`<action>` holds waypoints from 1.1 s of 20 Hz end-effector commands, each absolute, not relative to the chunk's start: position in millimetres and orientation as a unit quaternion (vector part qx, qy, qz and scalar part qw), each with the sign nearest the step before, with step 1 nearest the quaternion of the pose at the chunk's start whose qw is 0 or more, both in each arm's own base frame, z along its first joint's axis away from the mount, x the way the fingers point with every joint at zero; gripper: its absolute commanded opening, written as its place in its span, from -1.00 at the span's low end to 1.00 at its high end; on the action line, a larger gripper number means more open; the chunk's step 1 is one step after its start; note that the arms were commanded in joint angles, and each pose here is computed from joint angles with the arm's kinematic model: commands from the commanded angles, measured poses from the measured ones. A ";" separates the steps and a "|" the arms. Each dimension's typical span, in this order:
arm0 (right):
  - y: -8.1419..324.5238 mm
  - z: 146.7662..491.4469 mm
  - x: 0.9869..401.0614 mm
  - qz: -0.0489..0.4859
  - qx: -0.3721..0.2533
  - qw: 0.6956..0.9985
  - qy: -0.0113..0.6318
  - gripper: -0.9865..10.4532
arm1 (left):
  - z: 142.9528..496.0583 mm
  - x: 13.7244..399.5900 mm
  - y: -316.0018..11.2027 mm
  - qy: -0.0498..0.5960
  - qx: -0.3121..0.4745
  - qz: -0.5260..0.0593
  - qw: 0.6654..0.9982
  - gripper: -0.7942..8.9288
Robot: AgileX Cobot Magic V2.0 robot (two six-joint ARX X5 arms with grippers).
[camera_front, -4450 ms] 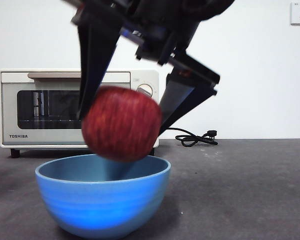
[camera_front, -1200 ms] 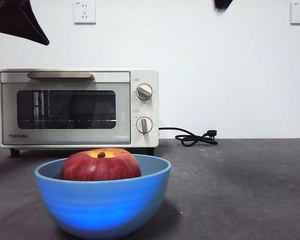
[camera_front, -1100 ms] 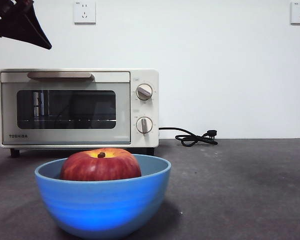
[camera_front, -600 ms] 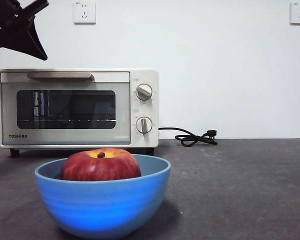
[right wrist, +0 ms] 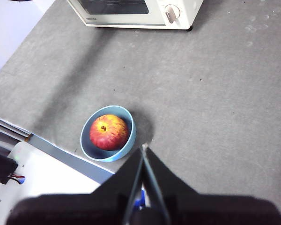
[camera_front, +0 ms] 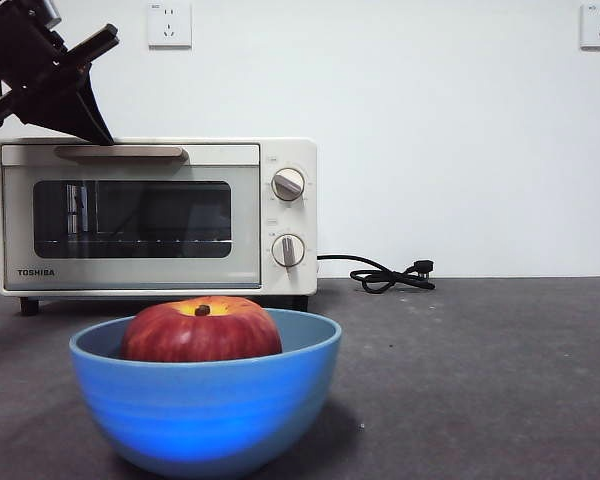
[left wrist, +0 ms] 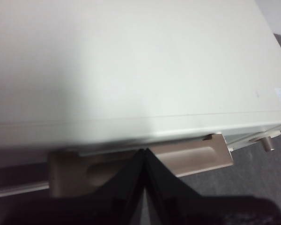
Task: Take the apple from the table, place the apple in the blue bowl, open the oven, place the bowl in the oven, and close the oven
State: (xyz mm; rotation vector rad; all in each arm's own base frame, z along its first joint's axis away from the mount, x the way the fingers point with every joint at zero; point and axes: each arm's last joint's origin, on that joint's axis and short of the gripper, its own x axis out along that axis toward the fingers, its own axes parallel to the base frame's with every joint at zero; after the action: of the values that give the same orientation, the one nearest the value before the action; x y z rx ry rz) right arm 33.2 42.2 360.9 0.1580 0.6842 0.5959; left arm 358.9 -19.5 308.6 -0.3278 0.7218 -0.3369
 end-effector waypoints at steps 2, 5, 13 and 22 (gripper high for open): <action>43.0 359.0 34.6 0.274 0.078 0.901 0.326 -0.84 | 288.2 356.6 -23.3 0.408 -0.121 -0.152 0.892 -0.85; 42.9 359.2 34.8 0.271 0.078 0.903 0.324 -0.84 | 283.2 352.1 -27.9 0.432 -0.077 -0.139 0.888 -0.85; 42.8 359.1 34.8 0.271 0.077 0.903 0.324 -0.84 | 264.3 332.8 -42.3 0.465 -0.029 -0.134 0.874 -0.85; 41.8 358.8 35.5 0.257 0.060 0.912 0.314 -0.84 | 232.5 296.7 -39.5 0.450 -0.055 -0.126 0.882 -0.85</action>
State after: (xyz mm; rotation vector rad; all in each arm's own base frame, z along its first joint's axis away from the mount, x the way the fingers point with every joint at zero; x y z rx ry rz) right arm 34.8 40.7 361.1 0.1368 0.6469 0.5334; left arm 289.8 -43.4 258.8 -0.1289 0.8639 -0.3526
